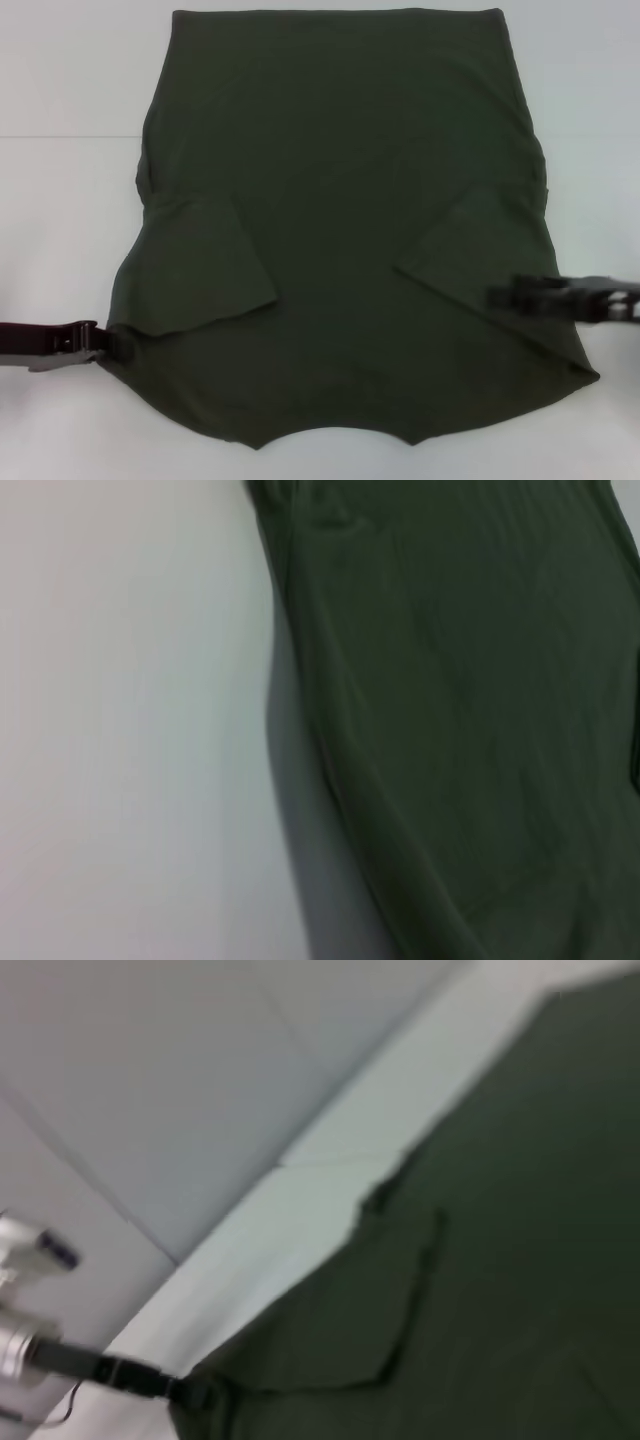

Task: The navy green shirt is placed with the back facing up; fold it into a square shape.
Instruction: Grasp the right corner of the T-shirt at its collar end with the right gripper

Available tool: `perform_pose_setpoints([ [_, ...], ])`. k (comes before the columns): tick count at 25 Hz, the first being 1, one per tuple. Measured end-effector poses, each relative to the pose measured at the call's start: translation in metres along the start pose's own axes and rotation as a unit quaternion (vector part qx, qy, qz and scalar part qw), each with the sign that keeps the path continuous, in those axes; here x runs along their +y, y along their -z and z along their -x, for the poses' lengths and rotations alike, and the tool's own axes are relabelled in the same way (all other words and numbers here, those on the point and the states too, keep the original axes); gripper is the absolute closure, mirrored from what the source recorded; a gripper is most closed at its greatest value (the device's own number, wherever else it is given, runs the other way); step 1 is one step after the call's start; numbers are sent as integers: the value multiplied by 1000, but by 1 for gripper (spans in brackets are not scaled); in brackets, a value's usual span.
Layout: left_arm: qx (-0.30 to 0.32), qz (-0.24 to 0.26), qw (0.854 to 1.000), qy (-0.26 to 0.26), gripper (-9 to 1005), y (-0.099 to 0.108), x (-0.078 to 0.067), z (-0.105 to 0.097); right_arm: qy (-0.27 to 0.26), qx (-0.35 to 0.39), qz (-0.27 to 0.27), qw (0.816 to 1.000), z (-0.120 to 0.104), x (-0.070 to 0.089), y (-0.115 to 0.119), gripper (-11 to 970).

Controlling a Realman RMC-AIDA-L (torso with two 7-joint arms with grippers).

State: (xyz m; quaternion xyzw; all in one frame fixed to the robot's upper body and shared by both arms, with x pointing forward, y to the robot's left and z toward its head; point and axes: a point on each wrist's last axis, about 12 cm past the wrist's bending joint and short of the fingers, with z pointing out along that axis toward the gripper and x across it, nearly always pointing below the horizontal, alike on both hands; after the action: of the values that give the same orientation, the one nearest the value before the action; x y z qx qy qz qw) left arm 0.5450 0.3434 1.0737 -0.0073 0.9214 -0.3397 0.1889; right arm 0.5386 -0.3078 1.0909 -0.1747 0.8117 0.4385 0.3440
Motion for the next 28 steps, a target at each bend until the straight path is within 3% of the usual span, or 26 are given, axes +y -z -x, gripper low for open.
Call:
perform_pose_setpoints([
  [4, 1, 2, 1000, 0, 950, 2, 2, -1, -119, 27, -51, 991, 29, -9, 36, 14],
  [10, 7, -5, 1000, -2, 950, 4, 0, -2, -198, 86, -142, 966, 39, -19, 55, 14],
  [16, 9, -10, 1000, -7, 950, 3, -2, 0, -203, 154, -205, 945, 40, -26, 49, 14],
  [28, 11, -11, 1000, -6, 950, 2, -3, -1, -197, 185, -206, 941, 35, -26, 28, 15],
])
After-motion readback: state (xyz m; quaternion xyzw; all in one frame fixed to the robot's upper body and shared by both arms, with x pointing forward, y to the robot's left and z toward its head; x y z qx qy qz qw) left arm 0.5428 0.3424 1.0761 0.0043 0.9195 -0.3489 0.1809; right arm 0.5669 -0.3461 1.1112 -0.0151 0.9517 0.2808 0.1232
